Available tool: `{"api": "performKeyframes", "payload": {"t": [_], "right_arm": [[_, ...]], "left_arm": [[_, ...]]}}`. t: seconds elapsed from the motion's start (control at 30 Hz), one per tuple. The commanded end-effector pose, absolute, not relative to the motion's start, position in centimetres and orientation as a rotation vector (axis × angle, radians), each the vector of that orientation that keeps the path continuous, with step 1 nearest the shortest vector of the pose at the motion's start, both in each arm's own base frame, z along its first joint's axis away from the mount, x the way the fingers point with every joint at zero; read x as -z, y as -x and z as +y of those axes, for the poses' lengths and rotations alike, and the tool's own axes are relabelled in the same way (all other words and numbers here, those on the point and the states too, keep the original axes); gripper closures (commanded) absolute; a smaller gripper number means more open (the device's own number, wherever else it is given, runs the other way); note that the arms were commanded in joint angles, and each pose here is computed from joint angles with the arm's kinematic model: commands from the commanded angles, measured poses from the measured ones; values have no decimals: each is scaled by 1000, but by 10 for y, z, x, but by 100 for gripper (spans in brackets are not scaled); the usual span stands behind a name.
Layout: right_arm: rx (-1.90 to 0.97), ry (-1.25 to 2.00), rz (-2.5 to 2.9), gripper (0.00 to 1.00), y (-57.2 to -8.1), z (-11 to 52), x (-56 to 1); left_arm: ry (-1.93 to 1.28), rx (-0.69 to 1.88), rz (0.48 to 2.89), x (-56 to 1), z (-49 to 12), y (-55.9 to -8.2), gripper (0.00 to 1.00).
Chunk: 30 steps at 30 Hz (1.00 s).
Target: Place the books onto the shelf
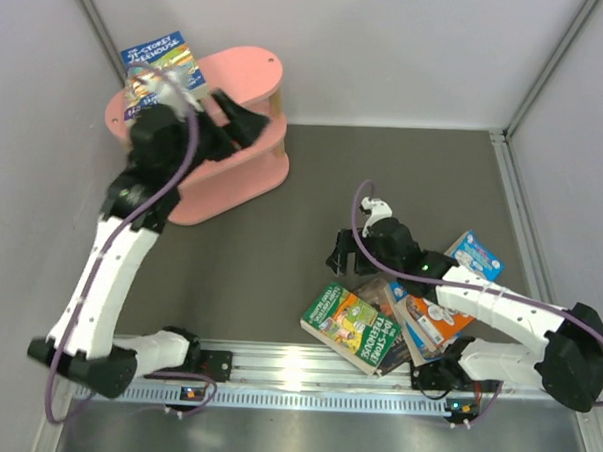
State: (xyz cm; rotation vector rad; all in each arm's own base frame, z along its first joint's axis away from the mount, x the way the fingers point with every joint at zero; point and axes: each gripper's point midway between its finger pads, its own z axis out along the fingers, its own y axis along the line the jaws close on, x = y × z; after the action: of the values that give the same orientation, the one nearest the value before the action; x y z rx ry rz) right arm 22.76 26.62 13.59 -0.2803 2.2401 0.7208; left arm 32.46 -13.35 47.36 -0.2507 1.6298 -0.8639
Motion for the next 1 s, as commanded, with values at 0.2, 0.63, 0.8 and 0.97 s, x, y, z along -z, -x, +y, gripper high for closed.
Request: {"api": "performKeyframes", "payload": {"t": [0.2, 0.63, 0.8, 0.97], "right_arm": [[-636, 239, 2448, 11, -193, 225, -85], [-976, 387, 2642, 9, -112, 232, -34], [-1086, 407, 2726, 9, -83, 229, -15], [-1117, 395, 2776, 10, -64, 219, -3]], "left_arm": [[279, 901, 2199, -239, -250, -271, 1], [70, 1223, 2540, -95, -335, -113, 1], [91, 1366, 2581, -70, -357, -90, 1], [110, 1336, 2638, -44, -362, -83, 1]]}}
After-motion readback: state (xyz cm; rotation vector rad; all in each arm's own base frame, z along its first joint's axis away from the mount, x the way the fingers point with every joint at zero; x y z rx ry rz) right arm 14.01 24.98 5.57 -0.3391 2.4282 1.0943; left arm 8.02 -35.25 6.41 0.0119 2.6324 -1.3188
